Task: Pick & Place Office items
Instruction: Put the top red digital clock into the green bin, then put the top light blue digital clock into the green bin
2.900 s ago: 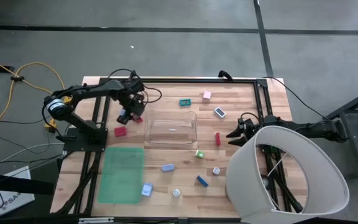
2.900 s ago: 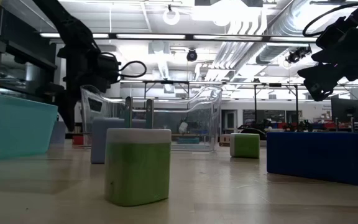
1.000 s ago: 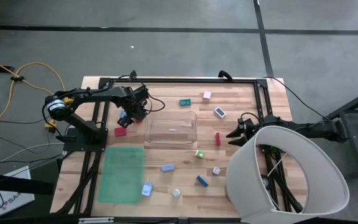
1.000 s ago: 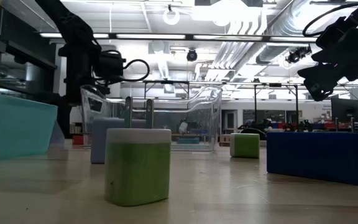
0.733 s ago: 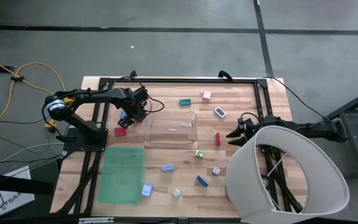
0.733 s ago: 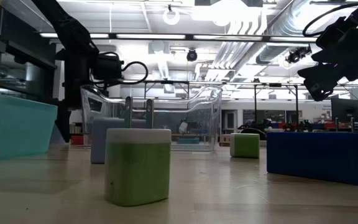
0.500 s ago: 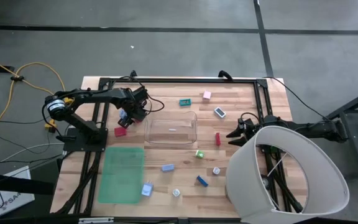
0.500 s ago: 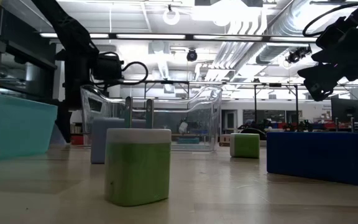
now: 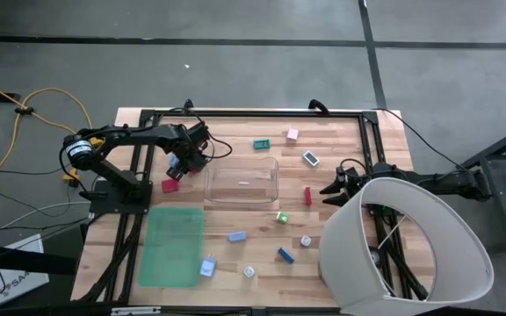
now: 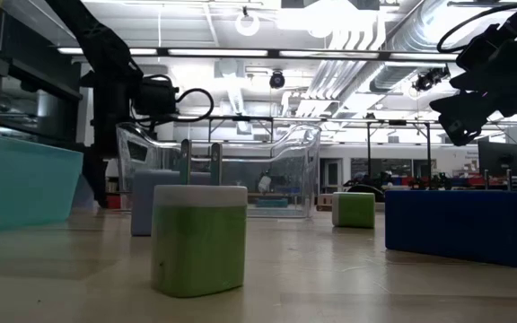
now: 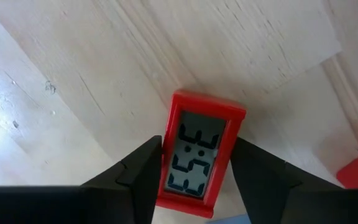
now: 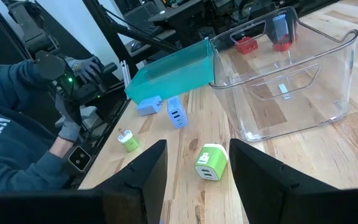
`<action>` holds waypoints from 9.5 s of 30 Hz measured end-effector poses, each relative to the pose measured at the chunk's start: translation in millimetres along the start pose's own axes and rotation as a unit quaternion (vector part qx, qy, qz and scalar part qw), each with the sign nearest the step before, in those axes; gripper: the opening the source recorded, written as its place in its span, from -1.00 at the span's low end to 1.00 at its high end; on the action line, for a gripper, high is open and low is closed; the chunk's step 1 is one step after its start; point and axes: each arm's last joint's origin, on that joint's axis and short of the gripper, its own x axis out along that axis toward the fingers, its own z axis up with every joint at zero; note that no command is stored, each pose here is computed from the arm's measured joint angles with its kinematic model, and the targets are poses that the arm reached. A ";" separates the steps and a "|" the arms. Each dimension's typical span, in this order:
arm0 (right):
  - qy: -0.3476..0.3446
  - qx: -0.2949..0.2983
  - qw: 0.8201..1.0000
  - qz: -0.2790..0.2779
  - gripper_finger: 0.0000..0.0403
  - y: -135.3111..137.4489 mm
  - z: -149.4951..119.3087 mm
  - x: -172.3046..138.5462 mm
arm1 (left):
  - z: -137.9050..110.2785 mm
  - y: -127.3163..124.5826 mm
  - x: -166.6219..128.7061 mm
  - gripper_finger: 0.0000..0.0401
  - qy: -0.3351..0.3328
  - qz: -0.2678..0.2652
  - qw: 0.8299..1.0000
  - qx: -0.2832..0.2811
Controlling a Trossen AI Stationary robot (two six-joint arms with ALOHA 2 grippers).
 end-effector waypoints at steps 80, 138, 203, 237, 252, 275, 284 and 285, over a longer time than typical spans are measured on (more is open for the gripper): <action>0.000 0.000 1.000 0.000 -0.20 0.0 0.1 0.0 | 134.3 -186.7 -118.5 -0.29 0.005 0.007 0.949 -0.315; 0.000 0.000 1.000 0.000 -0.20 0.0 0.0 0.0 | 111.7 -191.5 -65.4 -0.07 -0.101 -0.062 0.938 -0.326; 0.000 0.000 1.000 0.000 -0.20 0.0 0.1 0.0 | 59.9 68.0 -93.5 -0.07 -0.336 0.100 0.864 -0.362; 0.000 0.000 1.000 0.000 -0.20 0.0 0.1 0.0 | 77.9 178.0 -28.9 -0.07 -0.252 0.017 0.888 -0.384; 0.000 0.000 1.000 0.000 -0.20 0.1 0.1 0.0 | 79.9 177.0 -10.9 0.09 -0.245 -0.005 0.909 -0.338; 0.000 0.000 1.000 0.000 -0.20 0.1 0.1 0.0 | 96.1 169.2 -6.7 0.29 -0.189 0.038 0.919 -0.343; 0.000 0.000 1.000 0.000 -0.20 0.0 0.1 0.0 | 95.4 171.4 13.1 0.29 -0.171 0.032 0.913 -0.369; 0.000 0.000 1.000 0.000 -0.20 0.0 0.0 0.0 | 96.1 173.0 14.4 0.29 -0.176 0.037 0.913 -0.367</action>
